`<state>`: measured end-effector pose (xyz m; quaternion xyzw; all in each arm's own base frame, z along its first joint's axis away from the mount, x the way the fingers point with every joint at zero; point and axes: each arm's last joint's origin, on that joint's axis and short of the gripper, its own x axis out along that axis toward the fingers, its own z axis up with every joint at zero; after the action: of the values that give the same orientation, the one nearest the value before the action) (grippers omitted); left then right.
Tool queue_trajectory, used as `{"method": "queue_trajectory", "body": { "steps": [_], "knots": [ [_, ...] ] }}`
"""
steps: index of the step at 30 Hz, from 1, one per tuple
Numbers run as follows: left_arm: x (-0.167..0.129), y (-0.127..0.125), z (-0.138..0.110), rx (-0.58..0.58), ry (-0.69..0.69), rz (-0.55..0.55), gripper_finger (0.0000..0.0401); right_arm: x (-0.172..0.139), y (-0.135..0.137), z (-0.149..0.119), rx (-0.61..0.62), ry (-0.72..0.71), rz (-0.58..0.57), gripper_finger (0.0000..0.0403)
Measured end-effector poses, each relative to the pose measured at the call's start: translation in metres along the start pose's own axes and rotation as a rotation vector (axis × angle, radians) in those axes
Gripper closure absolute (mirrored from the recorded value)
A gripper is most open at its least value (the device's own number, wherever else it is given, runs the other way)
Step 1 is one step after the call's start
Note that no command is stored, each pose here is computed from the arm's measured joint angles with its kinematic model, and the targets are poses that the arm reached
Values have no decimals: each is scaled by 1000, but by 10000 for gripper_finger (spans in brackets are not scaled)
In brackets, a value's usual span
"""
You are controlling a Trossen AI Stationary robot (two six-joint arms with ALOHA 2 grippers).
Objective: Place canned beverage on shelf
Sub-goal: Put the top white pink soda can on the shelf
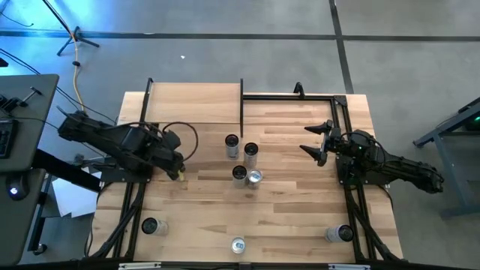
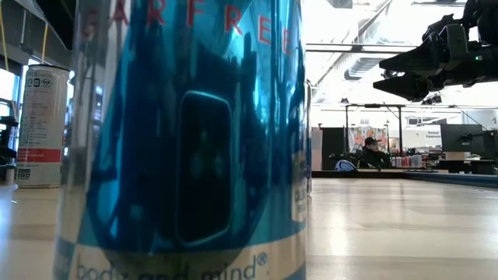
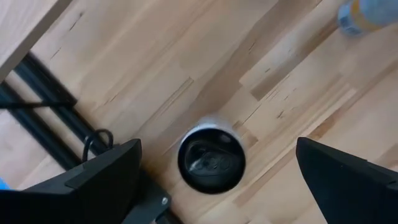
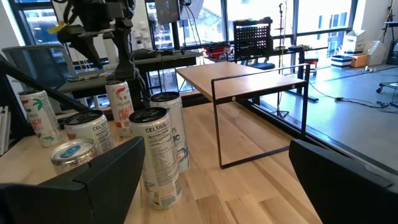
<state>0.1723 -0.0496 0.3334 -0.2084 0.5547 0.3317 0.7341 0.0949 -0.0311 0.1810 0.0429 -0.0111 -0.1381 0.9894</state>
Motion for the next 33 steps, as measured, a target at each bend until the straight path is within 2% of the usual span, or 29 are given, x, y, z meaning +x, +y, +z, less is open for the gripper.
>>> {"method": "queue_trajectory", "body": {
  "steps": [3, 9, 20, 33],
  "knots": [
    [1, -1, 0, 23, 6, 12, 1, 0, 0, 0, 0, 1, 0, 16],
    [6, -7, 2, 142, 7, 44, 1, 0, 0, 0, 1, 2, -1, 16],
    [23, -9, -8, -31, 172, 39, 1, 0, 0, -1, 1, 10, -1, 16],
    [46, -16, -14, -34, 194, -7, 1, 0, 0, -1, 1, 11, -1, 16]
  ]
}}
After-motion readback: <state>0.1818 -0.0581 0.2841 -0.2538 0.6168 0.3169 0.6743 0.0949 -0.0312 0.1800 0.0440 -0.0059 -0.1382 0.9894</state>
